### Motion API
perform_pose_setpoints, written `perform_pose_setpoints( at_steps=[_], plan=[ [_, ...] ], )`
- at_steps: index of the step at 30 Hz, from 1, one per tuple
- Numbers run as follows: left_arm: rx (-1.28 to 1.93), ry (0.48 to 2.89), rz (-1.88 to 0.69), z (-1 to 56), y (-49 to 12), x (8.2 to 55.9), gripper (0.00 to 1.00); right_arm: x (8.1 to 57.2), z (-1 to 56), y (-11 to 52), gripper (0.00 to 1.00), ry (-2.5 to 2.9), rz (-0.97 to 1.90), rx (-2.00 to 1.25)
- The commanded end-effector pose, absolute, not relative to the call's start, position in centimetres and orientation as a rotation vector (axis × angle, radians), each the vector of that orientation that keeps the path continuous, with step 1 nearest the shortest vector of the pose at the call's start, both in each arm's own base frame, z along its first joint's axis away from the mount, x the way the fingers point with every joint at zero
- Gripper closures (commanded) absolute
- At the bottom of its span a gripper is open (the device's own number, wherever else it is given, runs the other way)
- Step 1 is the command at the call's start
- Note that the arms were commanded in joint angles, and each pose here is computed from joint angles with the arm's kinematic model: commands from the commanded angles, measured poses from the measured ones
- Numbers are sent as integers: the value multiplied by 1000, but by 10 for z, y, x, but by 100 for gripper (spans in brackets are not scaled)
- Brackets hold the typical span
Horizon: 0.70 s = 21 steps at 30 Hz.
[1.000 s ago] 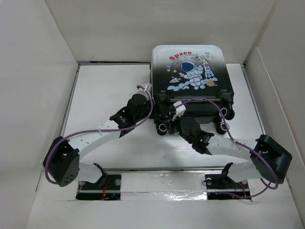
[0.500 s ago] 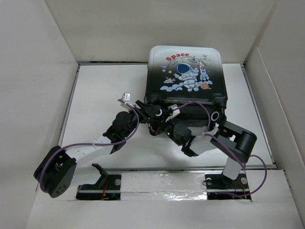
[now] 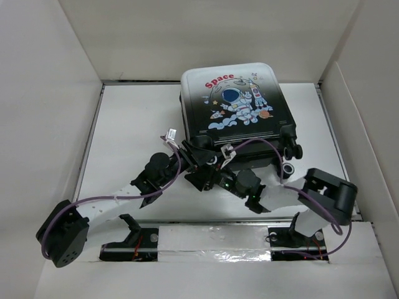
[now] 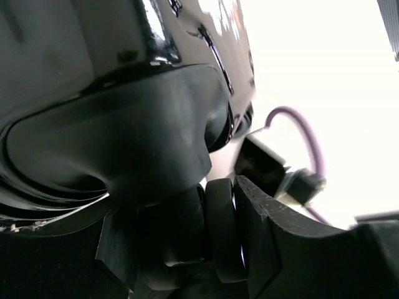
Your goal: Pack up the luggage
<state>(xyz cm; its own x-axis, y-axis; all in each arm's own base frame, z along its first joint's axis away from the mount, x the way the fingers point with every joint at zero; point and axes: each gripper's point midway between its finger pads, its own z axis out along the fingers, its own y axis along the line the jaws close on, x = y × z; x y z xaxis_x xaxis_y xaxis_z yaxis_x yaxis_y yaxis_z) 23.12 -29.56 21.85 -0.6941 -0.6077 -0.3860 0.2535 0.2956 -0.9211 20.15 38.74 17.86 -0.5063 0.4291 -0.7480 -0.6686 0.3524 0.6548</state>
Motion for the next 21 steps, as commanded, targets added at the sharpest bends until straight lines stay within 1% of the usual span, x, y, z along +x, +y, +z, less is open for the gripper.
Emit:
perform_pose_setpoints(
  at_steps=[1, 4, 5, 6, 8, 10, 12, 15, 19, 21],
  plan=[
    [-42, 1412, -1801, 342, -296, 187, 100, 193, 183, 367, 19, 1631, 1283, -239],
    [-41, 1423, -1825, 335, -298, 188, 100, 180, 157, 349, 14, 1732, 1163, -274],
    [-40, 1422, -1835, 333, -298, 189, 100, 181, 169, 340, 14, 1712, 1146, -256],
    [-56, 1427, -1849, 331, -297, 191, 100, 178, 157, 334, 14, 1764, 1089, -276],
    [-59, 1435, -1872, 325, -298, 192, 100, 175, 171, 326, 14, 1741, 1072, -291],
    [-77, 1444, -1893, 320, -297, 192, 100, 180, 164, 312, 13, 1783, 969, -295],
    [-84, 1440, -1902, 318, -295, 194, 100, 188, 173, 304, 10, 1780, 897, -280],
    [-88, 1454, -1902, 313, -295, 193, 100, 198, 191, 308, 7, 1739, 825, -319],
    [-101, 1475, -1888, 306, -293, 195, 100, 214, 213, 310, 7, 1702, 738, -308],
    [-111, 1501, -1872, 299, -292, 198, 100, 218, 229, 313, 7, 1647, 758, -286]
  ],
)
